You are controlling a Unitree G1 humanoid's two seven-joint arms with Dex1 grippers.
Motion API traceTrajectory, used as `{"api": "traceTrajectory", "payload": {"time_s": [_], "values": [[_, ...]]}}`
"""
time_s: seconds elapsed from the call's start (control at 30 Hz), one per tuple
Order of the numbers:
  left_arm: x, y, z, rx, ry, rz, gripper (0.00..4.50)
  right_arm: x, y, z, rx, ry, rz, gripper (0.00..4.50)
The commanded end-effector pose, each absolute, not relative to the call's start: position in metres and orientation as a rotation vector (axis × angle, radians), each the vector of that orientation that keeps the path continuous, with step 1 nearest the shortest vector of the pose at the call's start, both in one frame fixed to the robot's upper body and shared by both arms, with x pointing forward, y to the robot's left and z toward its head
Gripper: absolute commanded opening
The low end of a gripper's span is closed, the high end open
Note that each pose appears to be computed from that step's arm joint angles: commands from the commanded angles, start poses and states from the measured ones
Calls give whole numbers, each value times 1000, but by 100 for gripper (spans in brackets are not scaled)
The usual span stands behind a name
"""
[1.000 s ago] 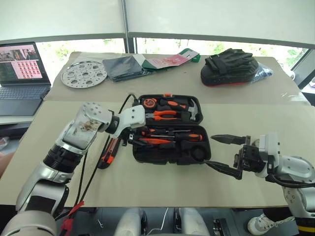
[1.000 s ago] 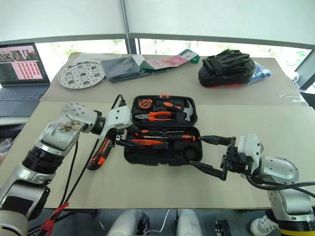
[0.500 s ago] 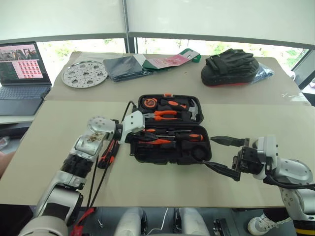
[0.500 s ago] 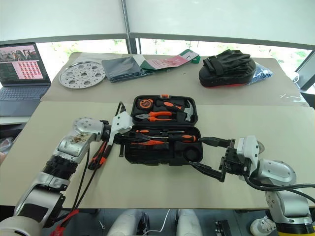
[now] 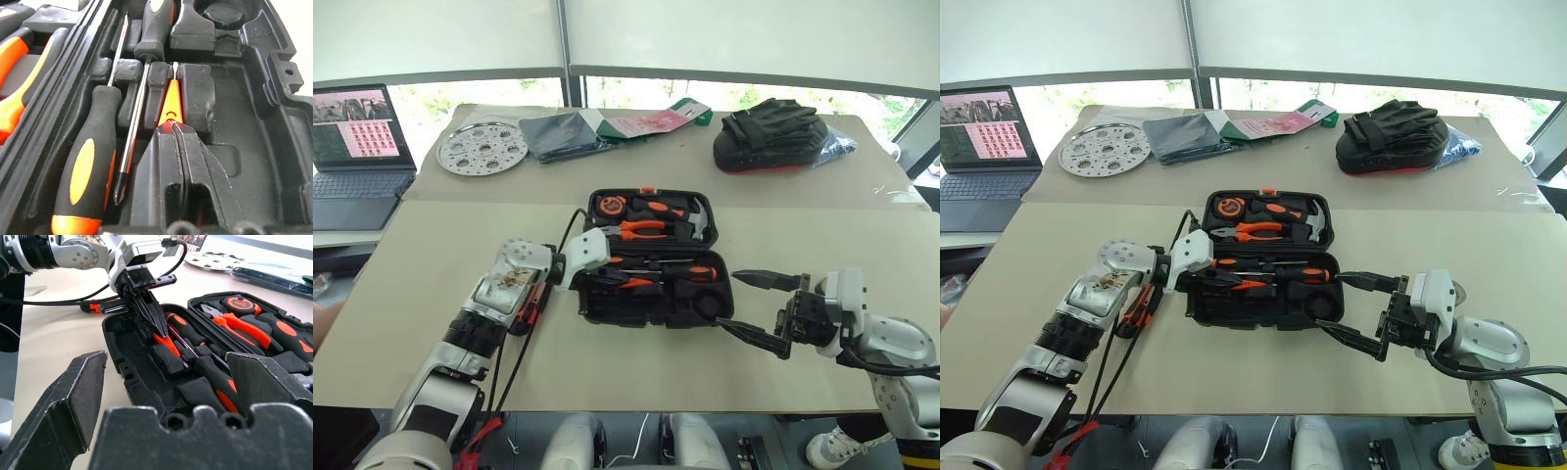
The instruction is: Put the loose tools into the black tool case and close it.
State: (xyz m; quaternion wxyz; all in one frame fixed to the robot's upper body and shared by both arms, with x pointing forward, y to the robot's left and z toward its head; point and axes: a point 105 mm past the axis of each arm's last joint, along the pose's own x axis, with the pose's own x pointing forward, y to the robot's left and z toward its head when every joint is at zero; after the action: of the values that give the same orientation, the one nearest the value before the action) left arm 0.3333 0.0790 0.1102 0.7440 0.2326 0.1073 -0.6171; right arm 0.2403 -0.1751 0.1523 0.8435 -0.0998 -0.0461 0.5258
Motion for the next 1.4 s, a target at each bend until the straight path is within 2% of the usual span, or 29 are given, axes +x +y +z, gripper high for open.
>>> {"api": "traceTrajectory", "payload": {"time_s": [0.03, 0.07, 0.1, 0.17, 0.23, 0.5, 0.53, 0.7, 0.83, 0.97, 1.1, 1.27, 1.4], "values": [[331, 85, 105, 422, 254, -1299, 7, 240, -174, 163, -242, -151, 1108, 450], [330, 86, 116, 403, 173, -1287, 7, 240, -175, 165, -237, -162, 1103, 450], [330, 92, 129, 377, 89, -1251, 30, 240, -178, 167, -240, -174, 1097, 450], [322, 111, 151, 333, -68, -1192, 80, 237, -185, 167, -260, -182, 1096, 450], [314, 130, 159, 310, -123, -1138, 151, 234, -189, 165, -285, -185, 1097, 450], [230, 296, 134, 302, 69, -581, 435, 225, -200, 155, -340, -250, 1118, 450], [220, 309, 132, 297, 95, -524, 448, 223, -201, 152, -337, -241, 1128, 450], [169, 342, 107, 270, 298, -369, 448, 218, -202, 143, -323, -229, 1180, 450], [159, 331, 103, 231, 354, -386, 448, 217, -200, 139, -327, -246, 1208, 450], [178, 283, 120, 113, 299, -507, 448, 219, -186, 159, -252, -368, 1221, 450], [221, 241, 128, 90, 253, -489, 448, 222, -170, 178, -198, -467, 1217, 450], [254, 205, 114, 89, 271, -426, 448, 221, -157, 185, -174, -506, 1220, 450], [265, 191, 95, 93, 313, -364, 448, 222, -152, 188, -171, -514, 1202, 450]]}}
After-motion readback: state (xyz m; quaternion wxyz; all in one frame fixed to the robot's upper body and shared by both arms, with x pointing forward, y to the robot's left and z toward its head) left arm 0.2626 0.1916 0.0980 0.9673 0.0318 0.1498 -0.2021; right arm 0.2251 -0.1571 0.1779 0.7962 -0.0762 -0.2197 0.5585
